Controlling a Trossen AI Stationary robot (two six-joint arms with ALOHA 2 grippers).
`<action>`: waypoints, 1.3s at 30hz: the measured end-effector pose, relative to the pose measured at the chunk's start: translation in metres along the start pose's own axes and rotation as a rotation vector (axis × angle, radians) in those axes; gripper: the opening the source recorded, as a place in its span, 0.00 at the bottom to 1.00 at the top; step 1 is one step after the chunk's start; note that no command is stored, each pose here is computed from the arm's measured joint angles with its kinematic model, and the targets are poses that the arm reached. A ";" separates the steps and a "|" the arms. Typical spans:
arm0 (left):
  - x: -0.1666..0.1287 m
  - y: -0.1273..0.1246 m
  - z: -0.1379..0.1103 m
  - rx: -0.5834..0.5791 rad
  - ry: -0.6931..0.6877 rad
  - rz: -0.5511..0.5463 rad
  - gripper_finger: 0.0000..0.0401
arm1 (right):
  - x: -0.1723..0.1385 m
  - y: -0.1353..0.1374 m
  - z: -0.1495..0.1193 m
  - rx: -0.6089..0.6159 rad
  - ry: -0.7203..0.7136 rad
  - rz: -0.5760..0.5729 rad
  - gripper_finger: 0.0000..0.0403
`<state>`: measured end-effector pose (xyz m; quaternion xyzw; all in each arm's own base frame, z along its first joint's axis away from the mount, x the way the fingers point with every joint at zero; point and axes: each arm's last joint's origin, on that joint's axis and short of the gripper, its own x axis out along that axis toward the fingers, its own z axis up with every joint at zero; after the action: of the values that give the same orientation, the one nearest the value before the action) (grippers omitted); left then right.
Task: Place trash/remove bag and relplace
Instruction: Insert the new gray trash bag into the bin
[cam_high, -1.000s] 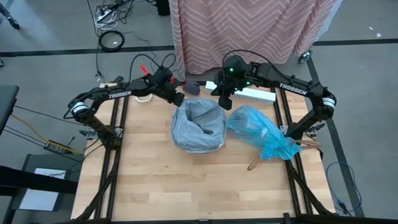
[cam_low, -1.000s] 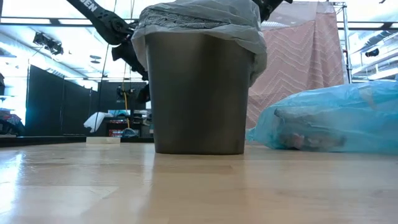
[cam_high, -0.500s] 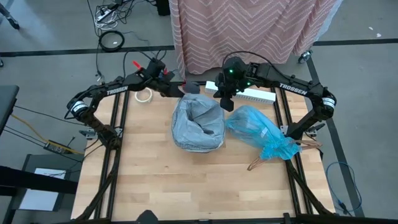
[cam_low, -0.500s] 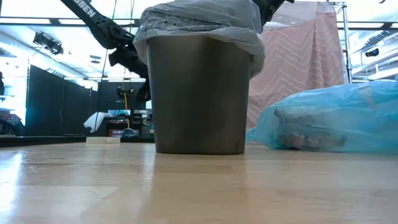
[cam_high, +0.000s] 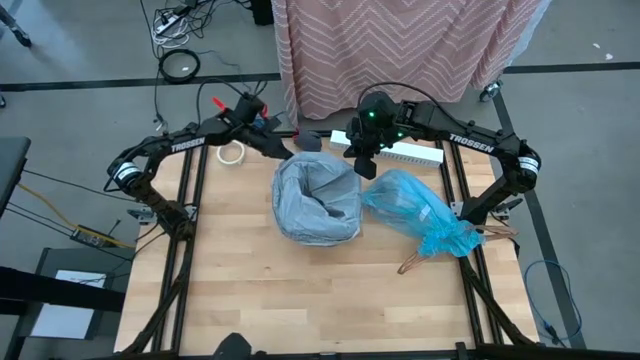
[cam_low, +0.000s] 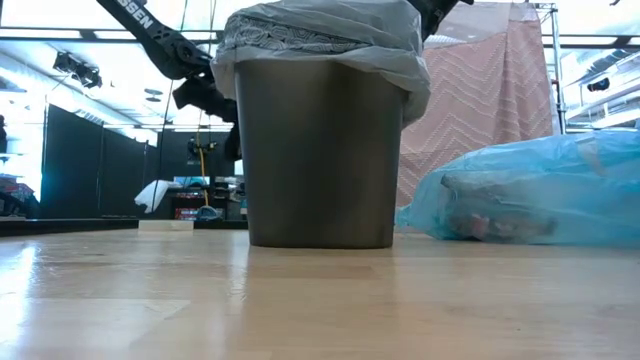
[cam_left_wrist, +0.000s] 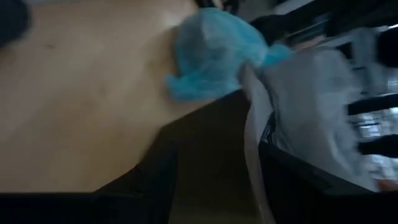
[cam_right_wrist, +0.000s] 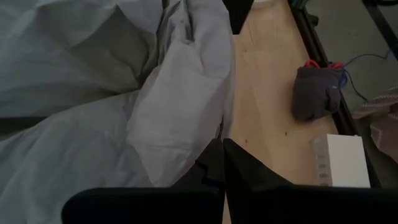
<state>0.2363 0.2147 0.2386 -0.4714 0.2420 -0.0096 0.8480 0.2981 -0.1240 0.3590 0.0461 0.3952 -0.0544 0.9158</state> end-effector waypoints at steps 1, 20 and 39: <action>0.000 0.001 -0.001 0.018 -0.002 0.022 0.55 | 0.000 0.000 0.000 0.000 0.000 0.000 0.00; -0.032 0.025 -0.014 -0.099 0.097 -0.097 0.55 | 0.000 0.001 -0.006 0.059 0.064 -0.010 0.00; -0.116 -0.034 -0.048 -0.183 -0.077 0.215 0.31 | -0.002 -0.004 -0.016 0.170 0.168 -0.153 0.00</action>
<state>0.1206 0.1857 0.2913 -0.5181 0.2583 0.1218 0.8062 0.2848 -0.1260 0.3496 0.0978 0.4670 -0.1536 0.8653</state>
